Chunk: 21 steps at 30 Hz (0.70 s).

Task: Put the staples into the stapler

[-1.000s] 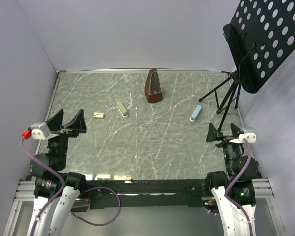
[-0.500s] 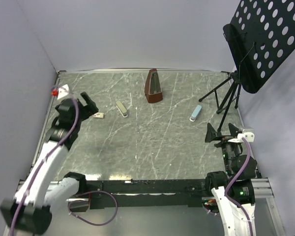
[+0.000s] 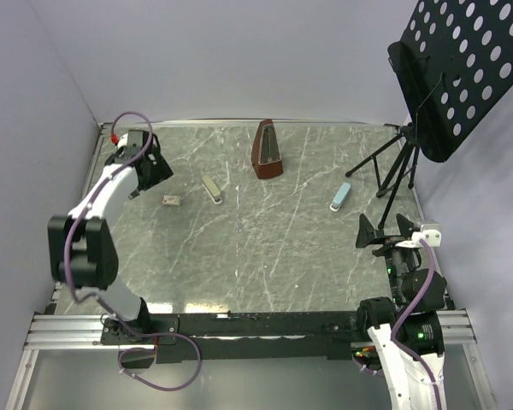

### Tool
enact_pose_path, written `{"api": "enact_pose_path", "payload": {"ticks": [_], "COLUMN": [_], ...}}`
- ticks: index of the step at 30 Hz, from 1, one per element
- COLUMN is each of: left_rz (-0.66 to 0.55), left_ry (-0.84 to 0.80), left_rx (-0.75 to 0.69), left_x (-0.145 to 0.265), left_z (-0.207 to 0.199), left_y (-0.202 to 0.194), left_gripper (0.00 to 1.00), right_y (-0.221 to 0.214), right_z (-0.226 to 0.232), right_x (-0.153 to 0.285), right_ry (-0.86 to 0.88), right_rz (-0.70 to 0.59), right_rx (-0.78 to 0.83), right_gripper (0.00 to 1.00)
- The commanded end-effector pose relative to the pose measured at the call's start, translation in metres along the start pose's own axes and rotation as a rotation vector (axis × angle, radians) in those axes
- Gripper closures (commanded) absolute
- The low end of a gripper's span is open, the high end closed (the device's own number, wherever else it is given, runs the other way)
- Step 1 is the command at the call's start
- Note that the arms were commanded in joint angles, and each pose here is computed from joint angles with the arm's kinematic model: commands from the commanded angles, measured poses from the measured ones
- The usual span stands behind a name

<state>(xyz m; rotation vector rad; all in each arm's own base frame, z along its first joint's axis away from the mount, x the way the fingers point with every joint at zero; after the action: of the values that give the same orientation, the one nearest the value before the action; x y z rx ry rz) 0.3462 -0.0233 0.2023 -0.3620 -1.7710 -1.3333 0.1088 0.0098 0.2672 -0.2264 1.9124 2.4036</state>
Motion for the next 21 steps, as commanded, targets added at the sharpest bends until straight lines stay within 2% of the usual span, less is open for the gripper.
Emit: {"api": "enact_pose_path", "payload": {"ticks": [1,9,21], "left_rz": [0.111,0.231,0.218], "left_ry": [0.013,0.131,0.147], "left_rx": [0.028,0.08,0.299], "left_x": [-0.021,-0.062,-0.079], "left_z": [-0.013,-0.022,-0.025], "left_y": [0.003,-0.007,-0.026], "left_gripper": [0.01,0.0,0.01], "right_y": [0.029,0.029,0.028], "right_z": [0.002,0.002,0.002], "right_x": [0.043,0.043,0.042], "right_ry": [0.065,0.064,0.065], "right_rz": [-0.305,-0.301,-0.291], "right_rx": [-0.021,-0.019,-0.016], "right_gripper": [0.0,0.0,0.0]}}
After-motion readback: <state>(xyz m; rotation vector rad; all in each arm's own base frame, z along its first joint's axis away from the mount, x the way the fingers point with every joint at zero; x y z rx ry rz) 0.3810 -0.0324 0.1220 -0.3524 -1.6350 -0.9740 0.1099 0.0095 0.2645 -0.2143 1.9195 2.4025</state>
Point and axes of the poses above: each gripper's point midway between its finger pads, its own x axis back along the fingers, its own z axis along the line the jaws close on, y = z × x, the point moved 9 cm from there along x, back along the fingers, and after that the axes turned 8 degrees about -x, right-handed, at the moved point
